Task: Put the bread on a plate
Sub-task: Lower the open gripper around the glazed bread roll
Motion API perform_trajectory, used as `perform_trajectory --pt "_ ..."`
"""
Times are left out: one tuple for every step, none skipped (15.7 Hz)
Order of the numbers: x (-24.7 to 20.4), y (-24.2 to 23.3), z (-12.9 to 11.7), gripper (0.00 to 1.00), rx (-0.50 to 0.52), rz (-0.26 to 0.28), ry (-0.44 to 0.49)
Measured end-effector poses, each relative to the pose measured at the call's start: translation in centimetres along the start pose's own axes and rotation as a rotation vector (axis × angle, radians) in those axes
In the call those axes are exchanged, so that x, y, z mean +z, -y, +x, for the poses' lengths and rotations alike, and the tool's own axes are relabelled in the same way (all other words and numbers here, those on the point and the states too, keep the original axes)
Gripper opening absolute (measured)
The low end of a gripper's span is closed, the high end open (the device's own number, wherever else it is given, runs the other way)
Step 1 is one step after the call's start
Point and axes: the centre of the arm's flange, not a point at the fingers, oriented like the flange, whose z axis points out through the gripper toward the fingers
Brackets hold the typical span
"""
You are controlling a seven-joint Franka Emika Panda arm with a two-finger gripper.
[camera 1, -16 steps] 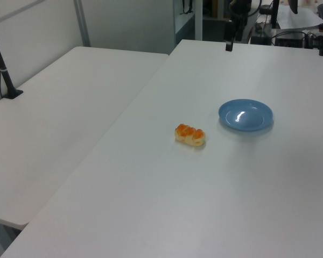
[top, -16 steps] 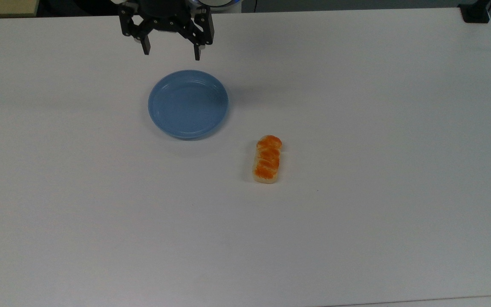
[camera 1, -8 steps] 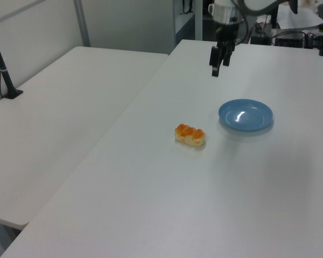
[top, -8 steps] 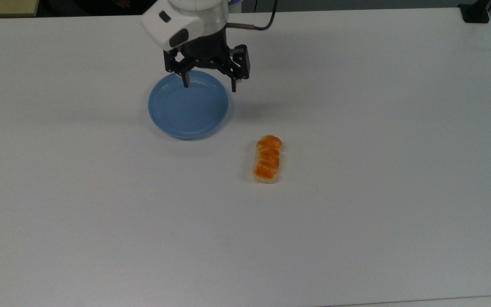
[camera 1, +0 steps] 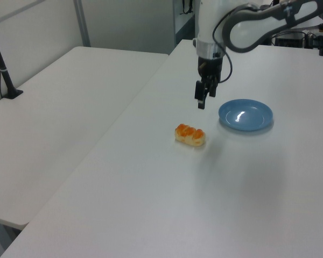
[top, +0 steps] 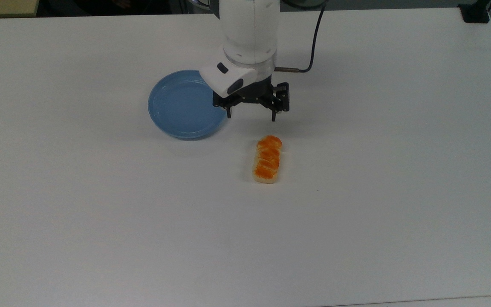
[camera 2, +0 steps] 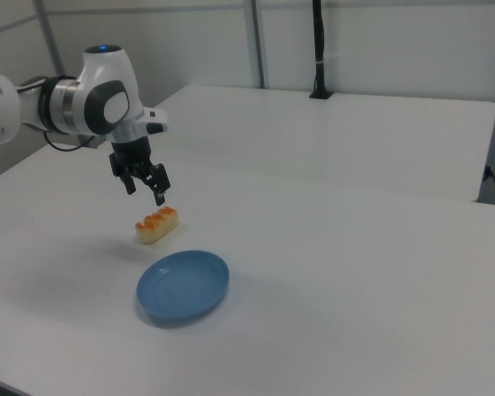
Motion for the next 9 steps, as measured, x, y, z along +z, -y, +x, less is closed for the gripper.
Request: perform_trajectory --pt "0.9 0.6 0.2 1.00 -0.001 -0.001 -0.003" --pt "1.8 1.2 0.3 1.00 0.002 -0.005 -0.002" --pt "2.5 1.7 0.5 1.00 0.006 -0.015 0.001" --pt "3.3 2.1 0.6 1.00 0.008 -0.028 0.006" --pt "4.3 2.5 0.7 1.00 0.009 -0.041 0.012" --pt "5.1 3.0 0.8 1.00 0.008 -0.048 0.012" --pt "5.8 3.5 1.0 1.00 0.007 -0.052 0.008" --pt "6.6 3.9 1.1 1.00 0.005 -0.060 0.008" --pt "7.3 4.3 1.2 1.00 0.003 -0.069 0.009"
